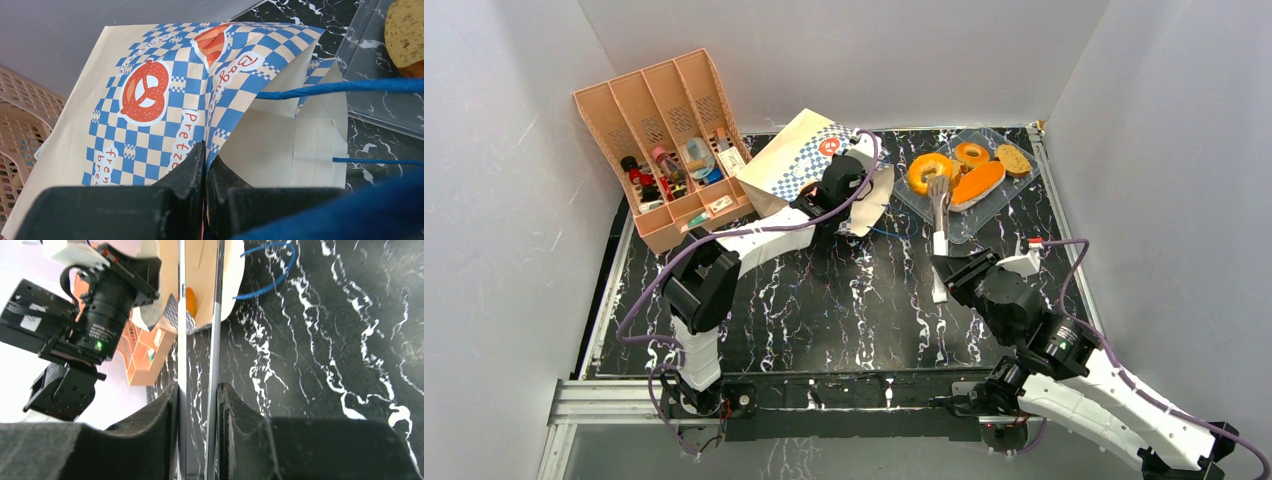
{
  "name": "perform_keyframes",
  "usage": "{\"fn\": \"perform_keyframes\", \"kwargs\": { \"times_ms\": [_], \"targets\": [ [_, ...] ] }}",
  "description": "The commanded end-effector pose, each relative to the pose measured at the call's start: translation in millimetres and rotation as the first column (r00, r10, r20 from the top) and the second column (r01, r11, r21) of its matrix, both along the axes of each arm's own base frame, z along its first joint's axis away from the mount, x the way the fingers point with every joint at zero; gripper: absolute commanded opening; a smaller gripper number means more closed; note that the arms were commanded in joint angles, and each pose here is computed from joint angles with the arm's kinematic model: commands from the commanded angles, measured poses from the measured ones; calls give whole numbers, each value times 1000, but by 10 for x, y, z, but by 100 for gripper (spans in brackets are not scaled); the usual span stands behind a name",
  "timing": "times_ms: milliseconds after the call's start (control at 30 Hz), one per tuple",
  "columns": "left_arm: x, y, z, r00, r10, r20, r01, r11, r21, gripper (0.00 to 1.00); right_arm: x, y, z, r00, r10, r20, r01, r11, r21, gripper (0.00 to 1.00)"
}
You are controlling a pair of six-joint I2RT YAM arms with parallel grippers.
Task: Take the fake bread out of the paper bag
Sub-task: Take out the fake bread from the paper bag, then place the fake bread in the container.
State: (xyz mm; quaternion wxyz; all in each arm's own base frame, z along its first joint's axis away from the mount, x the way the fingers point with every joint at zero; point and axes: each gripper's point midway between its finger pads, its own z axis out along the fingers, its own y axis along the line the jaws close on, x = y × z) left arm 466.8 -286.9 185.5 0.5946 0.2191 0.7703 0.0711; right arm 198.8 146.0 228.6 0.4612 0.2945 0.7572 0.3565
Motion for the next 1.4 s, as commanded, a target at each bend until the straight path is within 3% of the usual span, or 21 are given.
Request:
{"fn": "perform_keyframes", "kwargs": {
  "times_ms": [0,233,533,867,1367],
  "targets": [
    [-17,33,196,1000,-12,17,13,998,-56,0,155,-231,439,982,-145,118,143,989,25,0],
    [-164,51,393,998,-56,38,60,992,-109,0,390,-356,641,943,-281,181,292,956,-35,0],
    [-383,162,649,994,-73,80,87,978,-189,0,914,-358,722,916,-341,211,367,925,-98,0],
    [-509,172,789,992,-94,88,114,959,-258,0,1819,-1084,377,935,-338,110,349,932,-98,0],
    [-511,129,816,988,-117,101,140,955,-260,0,2230,-1255,-155,963,-267,21,267,964,-9,0]
  ]
}}
